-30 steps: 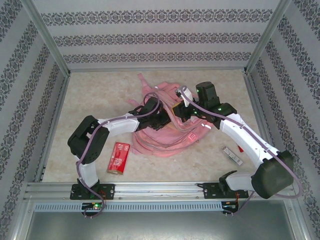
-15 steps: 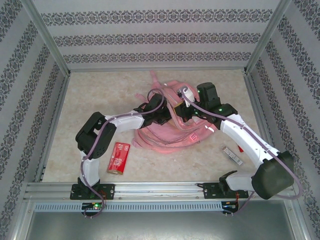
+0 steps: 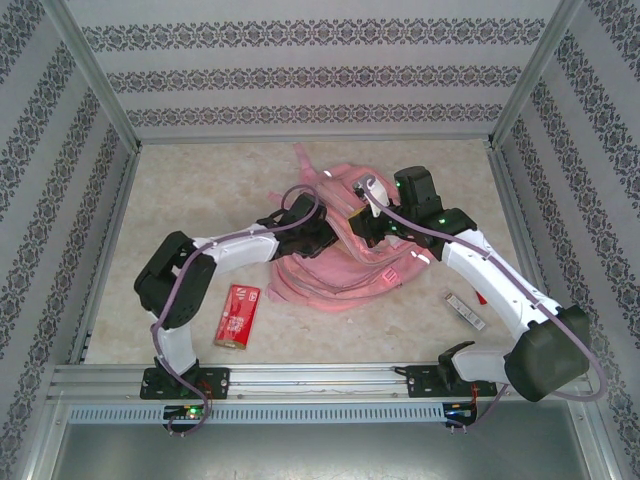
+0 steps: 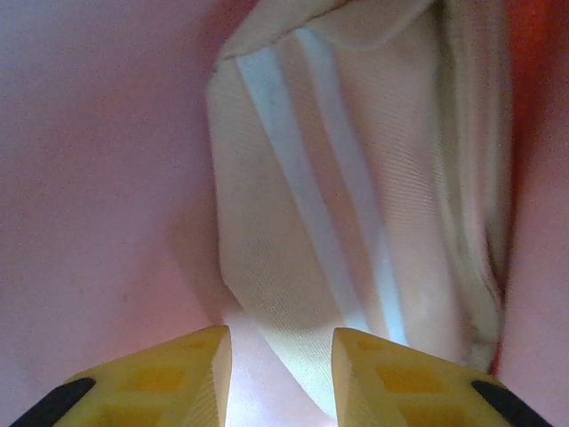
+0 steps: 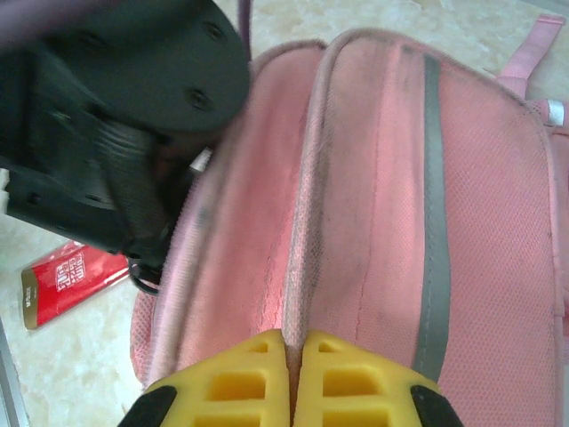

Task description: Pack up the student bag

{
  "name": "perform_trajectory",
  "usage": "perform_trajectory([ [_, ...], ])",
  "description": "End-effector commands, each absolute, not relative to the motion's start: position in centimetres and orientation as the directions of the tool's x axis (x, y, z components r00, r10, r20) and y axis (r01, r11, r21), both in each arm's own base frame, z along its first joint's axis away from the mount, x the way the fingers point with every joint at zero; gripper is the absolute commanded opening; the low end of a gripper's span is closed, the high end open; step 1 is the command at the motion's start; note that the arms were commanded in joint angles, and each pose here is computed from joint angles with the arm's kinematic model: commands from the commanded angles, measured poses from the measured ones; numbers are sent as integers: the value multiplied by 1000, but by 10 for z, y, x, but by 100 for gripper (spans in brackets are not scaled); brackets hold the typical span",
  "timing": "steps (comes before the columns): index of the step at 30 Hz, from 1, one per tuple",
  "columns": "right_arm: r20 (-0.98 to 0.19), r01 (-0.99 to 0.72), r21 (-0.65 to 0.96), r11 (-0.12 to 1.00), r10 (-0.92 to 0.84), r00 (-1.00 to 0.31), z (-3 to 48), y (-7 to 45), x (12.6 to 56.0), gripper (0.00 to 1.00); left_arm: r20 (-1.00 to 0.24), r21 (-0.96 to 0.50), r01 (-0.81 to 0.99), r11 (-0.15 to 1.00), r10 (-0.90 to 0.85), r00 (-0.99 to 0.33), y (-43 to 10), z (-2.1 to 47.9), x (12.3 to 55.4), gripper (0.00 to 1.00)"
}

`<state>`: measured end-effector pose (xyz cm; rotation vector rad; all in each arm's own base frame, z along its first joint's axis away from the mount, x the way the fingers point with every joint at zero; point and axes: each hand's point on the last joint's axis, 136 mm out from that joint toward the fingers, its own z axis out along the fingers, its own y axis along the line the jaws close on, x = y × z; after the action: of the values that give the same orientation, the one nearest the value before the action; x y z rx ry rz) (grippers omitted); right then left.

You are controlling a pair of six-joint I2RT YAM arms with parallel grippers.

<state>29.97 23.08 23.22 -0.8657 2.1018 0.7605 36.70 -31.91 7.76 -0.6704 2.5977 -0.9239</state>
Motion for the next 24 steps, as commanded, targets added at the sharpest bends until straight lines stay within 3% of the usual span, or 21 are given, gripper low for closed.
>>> perform_trajectory([
  [1,-861,-833,197,517,-315,-400,265,244,293,0,-87,-631,-372,681,-539,-838,-320,68,370,35],
  [7,-857,-846,195,497,-332,-393,261,249,287,0,-126,-678,-325,659,-540,-832,-339,75,396,23],
  [11,-862,-859,182,479,-342,-373,263,251,284,0,-112,-723,-309,619,-545,-831,-354,77,409,0],
  [20,-862,-871,177,458,-355,-362,262,257,284,0,-123,-763,-288,578,-568,-813,-372,73,425,0],
  [21,-862,-870,174,460,-356,-361,262,257,284,0,-132,-761,-285,583,-569,-812,-369,72,425,2],
  [22,-862,-871,170,462,-358,-359,261,256,284,0,-146,-756,-277,593,-566,-811,-366,72,423,13],
  [24,-861,-865,162,476,-360,-359,260,253,286,0,-184,-737,-269,620,-567,-803,-354,74,420,22],
])
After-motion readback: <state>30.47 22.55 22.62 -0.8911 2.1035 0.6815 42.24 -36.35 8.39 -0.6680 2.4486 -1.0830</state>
